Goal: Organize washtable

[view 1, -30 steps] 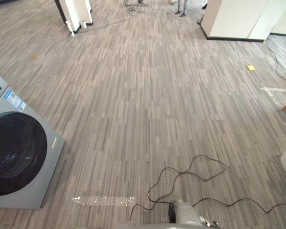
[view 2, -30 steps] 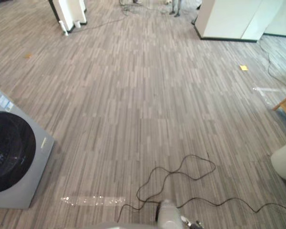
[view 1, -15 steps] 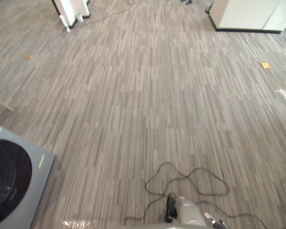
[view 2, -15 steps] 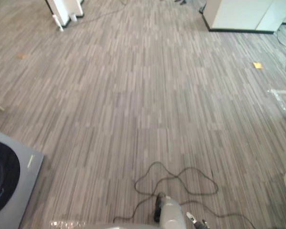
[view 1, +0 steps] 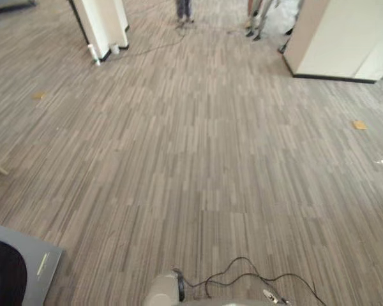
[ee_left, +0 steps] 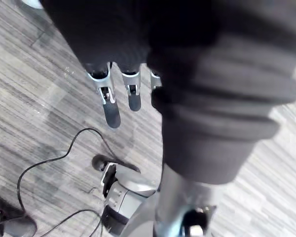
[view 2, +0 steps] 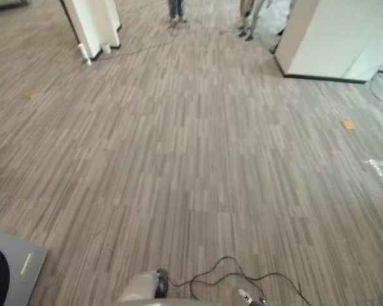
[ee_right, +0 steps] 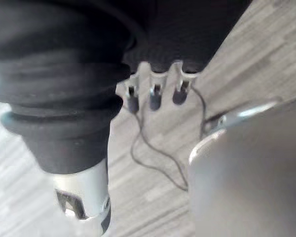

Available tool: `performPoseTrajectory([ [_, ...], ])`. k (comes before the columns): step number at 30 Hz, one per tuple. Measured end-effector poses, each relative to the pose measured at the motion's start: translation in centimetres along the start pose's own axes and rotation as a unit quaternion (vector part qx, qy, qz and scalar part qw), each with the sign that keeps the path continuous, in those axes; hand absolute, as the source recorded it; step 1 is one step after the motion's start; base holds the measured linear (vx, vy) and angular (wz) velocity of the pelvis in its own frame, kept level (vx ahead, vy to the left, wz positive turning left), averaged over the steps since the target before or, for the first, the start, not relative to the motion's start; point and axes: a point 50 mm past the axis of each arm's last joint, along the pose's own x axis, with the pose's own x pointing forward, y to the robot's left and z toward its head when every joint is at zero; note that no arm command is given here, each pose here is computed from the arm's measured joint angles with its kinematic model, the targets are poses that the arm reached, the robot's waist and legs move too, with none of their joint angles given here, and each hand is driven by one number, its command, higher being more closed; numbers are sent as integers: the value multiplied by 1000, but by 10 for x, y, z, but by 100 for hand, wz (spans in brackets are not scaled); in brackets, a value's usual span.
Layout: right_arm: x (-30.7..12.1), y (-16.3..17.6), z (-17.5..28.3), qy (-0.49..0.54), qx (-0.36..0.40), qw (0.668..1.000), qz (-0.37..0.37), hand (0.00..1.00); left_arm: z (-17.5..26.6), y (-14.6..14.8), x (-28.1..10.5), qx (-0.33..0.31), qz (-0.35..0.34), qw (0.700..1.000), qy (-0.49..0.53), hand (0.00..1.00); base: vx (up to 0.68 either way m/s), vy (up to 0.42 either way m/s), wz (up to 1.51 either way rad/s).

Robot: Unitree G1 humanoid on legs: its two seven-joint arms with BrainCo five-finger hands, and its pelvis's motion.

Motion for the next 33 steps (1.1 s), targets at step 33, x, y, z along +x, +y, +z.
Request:
performPoseTrajectory([
  [33,-3,-28,-2,6,43,999,-15,0,-18,-21,-3,-114,-39,992,34,0,465,-31,6],
])
